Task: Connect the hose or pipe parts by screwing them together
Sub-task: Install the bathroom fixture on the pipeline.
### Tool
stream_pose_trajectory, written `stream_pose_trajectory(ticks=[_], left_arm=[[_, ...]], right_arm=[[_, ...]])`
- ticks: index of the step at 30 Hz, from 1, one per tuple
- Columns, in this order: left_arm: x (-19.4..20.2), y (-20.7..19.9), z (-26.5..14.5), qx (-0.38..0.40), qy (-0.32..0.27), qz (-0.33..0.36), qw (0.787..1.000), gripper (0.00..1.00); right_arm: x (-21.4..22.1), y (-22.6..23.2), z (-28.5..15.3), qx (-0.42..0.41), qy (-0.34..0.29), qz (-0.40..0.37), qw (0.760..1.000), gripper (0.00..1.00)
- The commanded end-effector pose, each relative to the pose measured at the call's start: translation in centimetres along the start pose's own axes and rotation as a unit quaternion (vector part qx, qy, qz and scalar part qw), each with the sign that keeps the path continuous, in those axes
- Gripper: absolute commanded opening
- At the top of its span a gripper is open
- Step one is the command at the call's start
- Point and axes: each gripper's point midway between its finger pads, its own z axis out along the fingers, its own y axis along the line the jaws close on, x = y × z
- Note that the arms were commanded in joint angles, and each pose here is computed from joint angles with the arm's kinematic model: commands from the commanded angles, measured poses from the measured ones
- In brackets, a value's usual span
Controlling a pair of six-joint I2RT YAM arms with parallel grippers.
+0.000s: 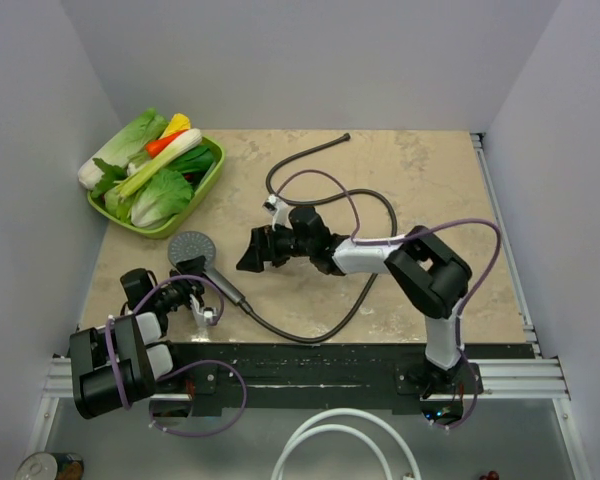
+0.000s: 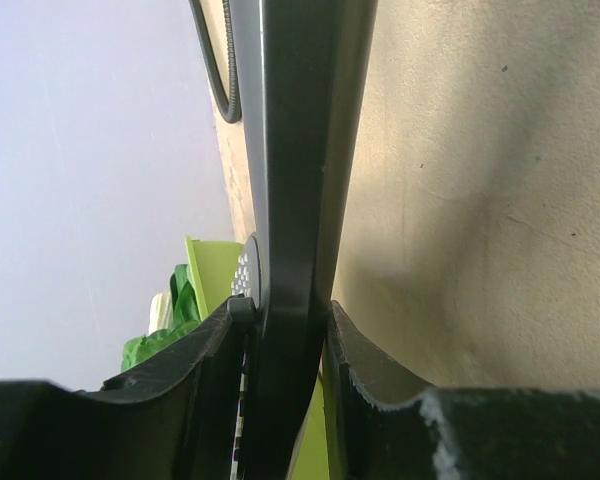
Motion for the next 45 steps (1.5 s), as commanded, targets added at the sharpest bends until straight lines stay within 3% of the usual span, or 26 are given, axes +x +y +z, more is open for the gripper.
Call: stream_pose_trajectory(ticks=[1,5,8,12,20,34,41,43,45], left_arm=[[-9.2,-5.6,-1.1,0.014,-0.069,0.240,0.968,0.00],[-9.0,-5.7,-1.1,0.020,-0.065,0.241,0.968,0.00],[-8.9,-5.8,-1.1,0.022,-0.063,0.242,0.968,0.00],[-8.9,-5.6,-1.1,0.019,-0.064,0.244,0.968,0.00],[-8.9,-5.5,-1.1,0.017,-0.062,0.249,0.966,0.00],[-8.9,-5.4,-1.1,0.015,-0.064,0.249,0.966,0.00],[-9.0,-5.3,-1.1,0.012,-0.065,0.248,0.967,0.00],[-9.0,-5.3,-1.1,0.012,-0.065,0.248,0.966,0.00],[-9.0,-5.3,-1.1,0.011,-0.065,0.250,0.966,0.00]], right_arm=[[-3.1,0.2,-3.5,0.106,0.000,-0.139,0.985,0.98],[-4.1,2.6,-7.4,0.153,-0.011,-0.208,0.966,0.95],[-1.9,4.3,-8.1,0.178,0.013,-0.258,0.950,0.93],[2.0,7.0,-7.2,0.189,0.048,-0.314,0.929,0.88],[4.7,8.1,-5.7,0.218,0.049,-0.365,0.904,0.86],[6.0,7.7,-1.8,0.223,0.040,-0.369,0.901,0.71],[6.6,7.5,-0.7,0.214,0.048,-0.365,0.905,0.38],[6.9,7.2,-0.5,0.217,0.057,-0.366,0.903,0.38],[7.3,6.9,-0.4,0.222,0.065,-0.366,0.902,0.49]])
